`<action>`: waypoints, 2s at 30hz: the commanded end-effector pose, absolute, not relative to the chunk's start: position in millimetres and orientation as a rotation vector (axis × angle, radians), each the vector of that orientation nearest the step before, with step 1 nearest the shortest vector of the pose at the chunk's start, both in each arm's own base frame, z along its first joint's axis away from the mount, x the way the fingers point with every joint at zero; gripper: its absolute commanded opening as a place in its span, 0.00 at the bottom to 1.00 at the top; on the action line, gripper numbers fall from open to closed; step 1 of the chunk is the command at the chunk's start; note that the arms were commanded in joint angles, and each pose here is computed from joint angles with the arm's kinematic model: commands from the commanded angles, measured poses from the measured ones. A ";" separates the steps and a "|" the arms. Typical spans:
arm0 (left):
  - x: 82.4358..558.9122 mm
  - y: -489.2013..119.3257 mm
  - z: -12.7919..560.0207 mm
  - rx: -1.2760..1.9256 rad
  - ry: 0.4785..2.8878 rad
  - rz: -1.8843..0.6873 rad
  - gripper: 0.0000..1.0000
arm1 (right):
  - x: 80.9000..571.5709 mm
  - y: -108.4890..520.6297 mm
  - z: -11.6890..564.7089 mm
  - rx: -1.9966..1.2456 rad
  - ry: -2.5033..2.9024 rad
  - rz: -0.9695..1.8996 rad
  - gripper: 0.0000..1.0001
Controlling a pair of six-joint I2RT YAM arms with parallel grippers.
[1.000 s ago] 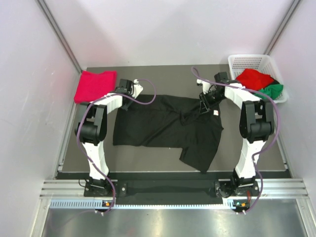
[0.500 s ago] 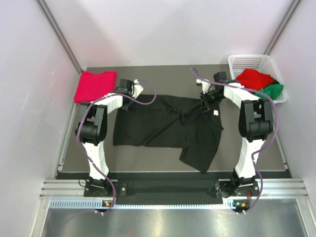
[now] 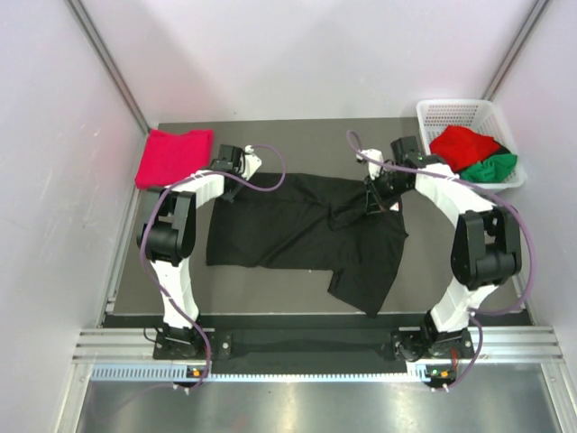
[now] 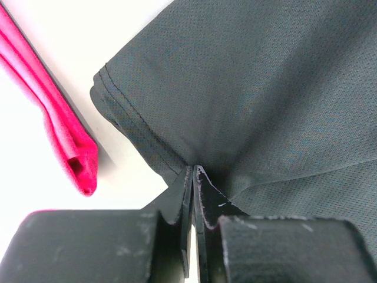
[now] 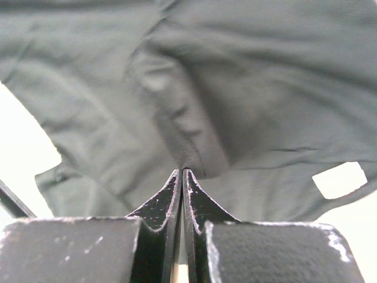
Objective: Fold and stack the t-shirts
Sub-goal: Fold the tshirt
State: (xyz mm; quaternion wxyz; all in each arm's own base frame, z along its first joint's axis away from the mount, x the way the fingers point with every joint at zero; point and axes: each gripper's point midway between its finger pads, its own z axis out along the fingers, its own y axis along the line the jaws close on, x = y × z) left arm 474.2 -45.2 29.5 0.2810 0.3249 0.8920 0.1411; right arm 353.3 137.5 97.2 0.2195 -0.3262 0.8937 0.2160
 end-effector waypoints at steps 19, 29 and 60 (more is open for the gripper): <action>481.1 -43.4 36.9 0.868 2.367 0.419 0.05 | 379.5 114.3 120.3 -0.752 2.429 0.521 0.33; 495.3 -25.2 43.2 0.824 2.373 0.437 0.06 | 459.3 64.4 88.2 -0.605 2.485 0.376 0.33; 518.8 -19.4 -2.1 0.809 2.440 0.438 0.03 | 560.2 10.7 30.3 -0.589 2.500 0.016 0.28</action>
